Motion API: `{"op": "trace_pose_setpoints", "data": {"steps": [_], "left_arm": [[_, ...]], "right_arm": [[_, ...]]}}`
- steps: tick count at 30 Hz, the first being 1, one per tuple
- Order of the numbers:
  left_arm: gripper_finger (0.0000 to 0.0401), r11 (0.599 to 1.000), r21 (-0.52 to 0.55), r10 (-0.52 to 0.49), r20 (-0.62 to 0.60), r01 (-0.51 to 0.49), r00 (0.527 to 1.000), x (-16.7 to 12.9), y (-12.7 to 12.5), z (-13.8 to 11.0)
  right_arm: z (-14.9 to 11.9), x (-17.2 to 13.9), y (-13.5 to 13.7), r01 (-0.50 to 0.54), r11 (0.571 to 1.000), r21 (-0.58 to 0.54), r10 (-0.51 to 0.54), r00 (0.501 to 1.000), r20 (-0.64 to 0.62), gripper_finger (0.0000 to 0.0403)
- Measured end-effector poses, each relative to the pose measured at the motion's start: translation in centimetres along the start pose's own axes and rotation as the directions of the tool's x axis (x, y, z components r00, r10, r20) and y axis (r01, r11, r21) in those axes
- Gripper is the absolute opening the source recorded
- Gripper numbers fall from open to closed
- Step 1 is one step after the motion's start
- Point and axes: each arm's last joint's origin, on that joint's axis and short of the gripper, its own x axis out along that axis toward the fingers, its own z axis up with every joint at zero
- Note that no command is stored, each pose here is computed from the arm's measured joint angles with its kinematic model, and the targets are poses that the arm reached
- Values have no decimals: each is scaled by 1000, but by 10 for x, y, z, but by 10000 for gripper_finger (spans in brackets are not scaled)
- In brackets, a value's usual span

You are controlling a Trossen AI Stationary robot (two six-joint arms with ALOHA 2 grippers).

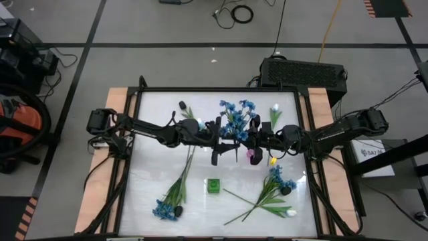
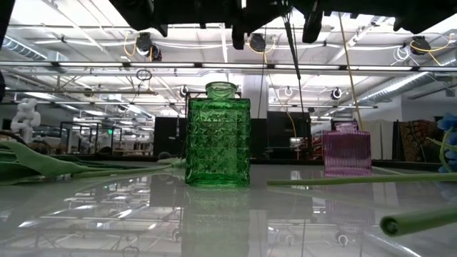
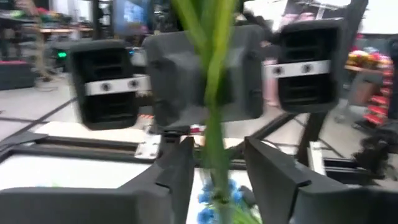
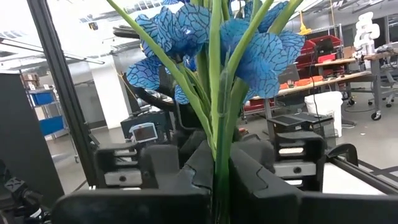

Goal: Sort flowers into vase by color
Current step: Put the top blue flowers into the transparent vase

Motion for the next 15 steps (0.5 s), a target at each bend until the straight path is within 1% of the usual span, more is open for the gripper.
{"op": "trace_pose_setpoints", "data": {"steps": [5, 9, 11, 15], "left_arm": [[77, 1000, 1, 5, 1, -5, 1000, 0, 2, 0], [20, 1000, 0, 9, -6, -9, 1000, -1, 6, 0], [12, 1000, -1, 1, -15, -1, 1000, -1, 8, 0], [15, 999, -21, -40, -22, 39, 999, -1, 7, -1]], "right_arm": [[-1, 0, 0, -3, 1000, 1, 3, 1000, -8, 10], [-1, 0, 0, 8, 1000, 1, -8, 1000, -8, 26], [-1, 0, 0, 8, 1000, 14, -8, 1000, -11, 42], [-2, 0, -1, 10, 999, 53, -9, 1000, -20, 87]]}}
